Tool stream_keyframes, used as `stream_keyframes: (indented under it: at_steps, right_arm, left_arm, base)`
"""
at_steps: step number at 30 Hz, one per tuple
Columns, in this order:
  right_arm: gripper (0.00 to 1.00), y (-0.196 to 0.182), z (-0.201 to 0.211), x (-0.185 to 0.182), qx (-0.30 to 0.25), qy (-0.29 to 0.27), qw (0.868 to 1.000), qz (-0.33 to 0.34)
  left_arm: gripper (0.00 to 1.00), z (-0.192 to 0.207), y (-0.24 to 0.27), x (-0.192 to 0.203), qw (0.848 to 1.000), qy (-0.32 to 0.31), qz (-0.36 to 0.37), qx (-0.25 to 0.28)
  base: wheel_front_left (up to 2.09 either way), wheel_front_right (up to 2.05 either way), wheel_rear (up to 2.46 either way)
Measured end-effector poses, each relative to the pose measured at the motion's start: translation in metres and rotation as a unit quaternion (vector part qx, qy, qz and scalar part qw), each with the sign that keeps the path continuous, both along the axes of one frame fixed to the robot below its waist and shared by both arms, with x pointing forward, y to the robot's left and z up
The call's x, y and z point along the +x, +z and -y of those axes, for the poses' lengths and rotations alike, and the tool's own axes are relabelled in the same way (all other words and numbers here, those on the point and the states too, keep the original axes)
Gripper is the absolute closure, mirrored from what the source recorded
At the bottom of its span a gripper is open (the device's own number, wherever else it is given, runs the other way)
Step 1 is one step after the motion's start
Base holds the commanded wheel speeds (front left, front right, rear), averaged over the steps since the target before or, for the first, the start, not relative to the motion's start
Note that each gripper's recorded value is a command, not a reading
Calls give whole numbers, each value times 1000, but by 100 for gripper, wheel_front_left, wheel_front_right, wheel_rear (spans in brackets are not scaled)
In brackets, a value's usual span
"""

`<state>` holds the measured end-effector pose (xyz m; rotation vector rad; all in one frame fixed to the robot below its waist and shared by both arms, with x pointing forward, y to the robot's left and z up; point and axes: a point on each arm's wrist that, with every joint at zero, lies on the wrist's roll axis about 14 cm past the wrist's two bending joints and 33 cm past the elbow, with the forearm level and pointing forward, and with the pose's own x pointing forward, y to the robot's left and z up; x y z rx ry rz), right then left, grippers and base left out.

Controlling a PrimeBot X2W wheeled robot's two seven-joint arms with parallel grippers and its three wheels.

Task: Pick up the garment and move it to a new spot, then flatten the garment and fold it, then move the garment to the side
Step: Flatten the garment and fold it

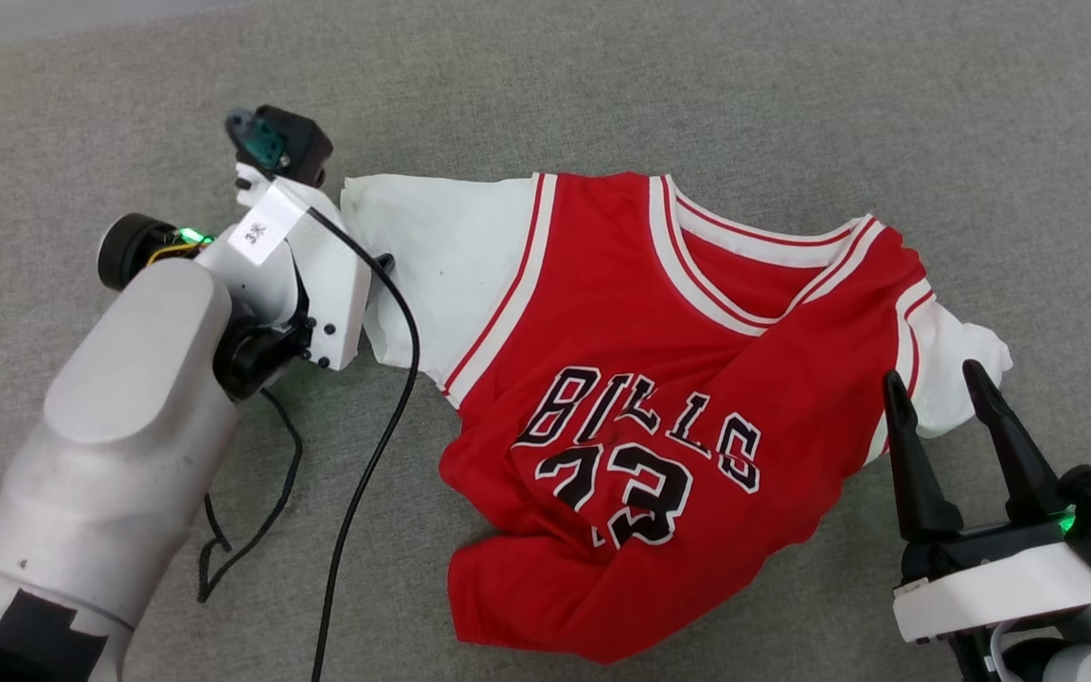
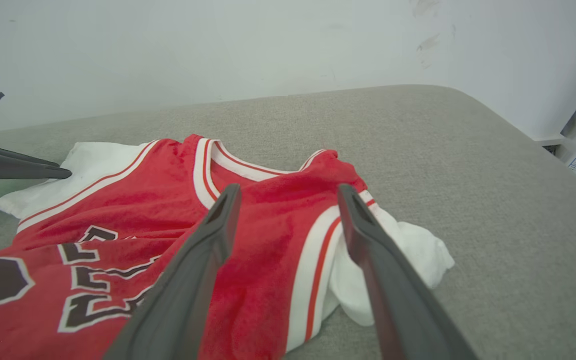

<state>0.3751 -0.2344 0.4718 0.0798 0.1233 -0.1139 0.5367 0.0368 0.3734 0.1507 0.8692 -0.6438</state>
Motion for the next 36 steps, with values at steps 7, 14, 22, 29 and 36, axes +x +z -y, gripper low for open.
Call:
stream_keyframes:
  at_steps: [7,14,22,29,36]
  right_arm:
    - [0,-9,3,2,2,-5,1000,-9]
    - [0,-9,5,3,5,-7,1000,-8]
    - [0,3,10,3,3,-11,1000,3]
    - [0,10,11,3,9,-8,1000,0]
    - [0,-1,8,7,31,-3,999,-38]
  left_arm:
    - [100,9,-15,-14,997,-46,-45,42]
    - [100,13,-15,-19,997,-63,-19,43]
    - [100,-31,7,-13,997,-10,64,33]
    - [100,-76,30,-36,991,65,120,5]
    - [100,-110,54,-68,976,138,165,-27]
  base:
    - [0,0,0]
    - [0,0,0]
    - [0,0,0]
    - [0,0,0]
    - [0,0,0]
